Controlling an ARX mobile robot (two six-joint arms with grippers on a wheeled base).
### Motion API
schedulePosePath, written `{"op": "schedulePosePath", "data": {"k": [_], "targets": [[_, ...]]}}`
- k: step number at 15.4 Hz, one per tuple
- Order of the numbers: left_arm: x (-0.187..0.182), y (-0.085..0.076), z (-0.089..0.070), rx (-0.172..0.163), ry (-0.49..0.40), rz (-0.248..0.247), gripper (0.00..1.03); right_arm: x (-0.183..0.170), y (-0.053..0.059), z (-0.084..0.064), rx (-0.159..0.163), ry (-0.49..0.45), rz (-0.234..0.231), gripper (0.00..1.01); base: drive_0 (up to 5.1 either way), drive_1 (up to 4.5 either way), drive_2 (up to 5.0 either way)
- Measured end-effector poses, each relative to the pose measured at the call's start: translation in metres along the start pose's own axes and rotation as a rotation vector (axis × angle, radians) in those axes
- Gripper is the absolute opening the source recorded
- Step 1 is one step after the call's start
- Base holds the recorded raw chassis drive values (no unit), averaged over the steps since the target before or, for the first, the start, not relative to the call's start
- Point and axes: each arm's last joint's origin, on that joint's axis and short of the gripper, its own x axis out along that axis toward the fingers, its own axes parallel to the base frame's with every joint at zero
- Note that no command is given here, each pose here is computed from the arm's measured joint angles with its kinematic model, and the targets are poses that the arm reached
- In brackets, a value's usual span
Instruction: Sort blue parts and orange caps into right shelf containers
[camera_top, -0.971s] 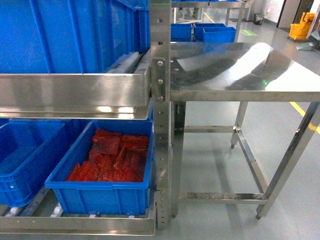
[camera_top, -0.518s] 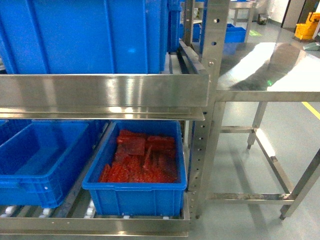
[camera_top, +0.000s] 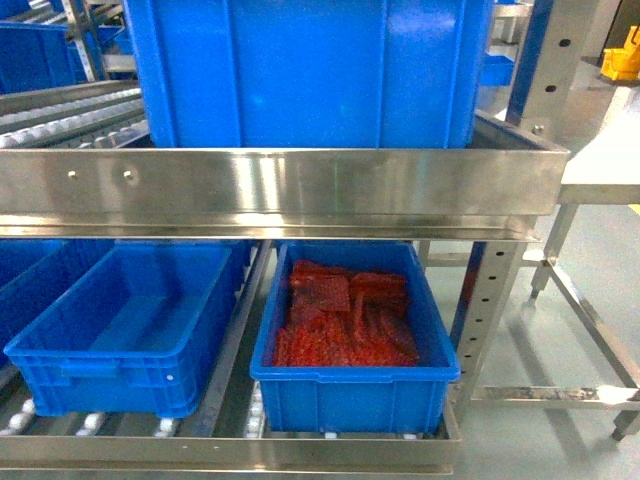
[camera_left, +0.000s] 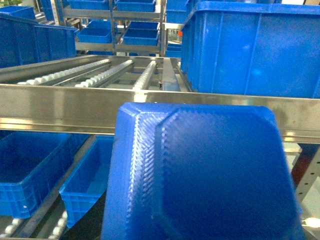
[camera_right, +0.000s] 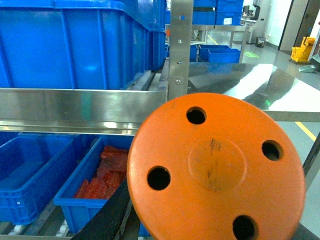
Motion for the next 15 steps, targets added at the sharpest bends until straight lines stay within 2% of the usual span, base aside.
{"op": "schedulePosePath", "data": {"k": [15], "targets": [[0.0000, 0.0000, 0.0001, 0.000, -0.001, 0.000, 0.43, 0.0000, 0.0000, 0.0001, 0.000, -0.002, 0.000, 0.44, -5.0, 2.32, 2.3]]}}
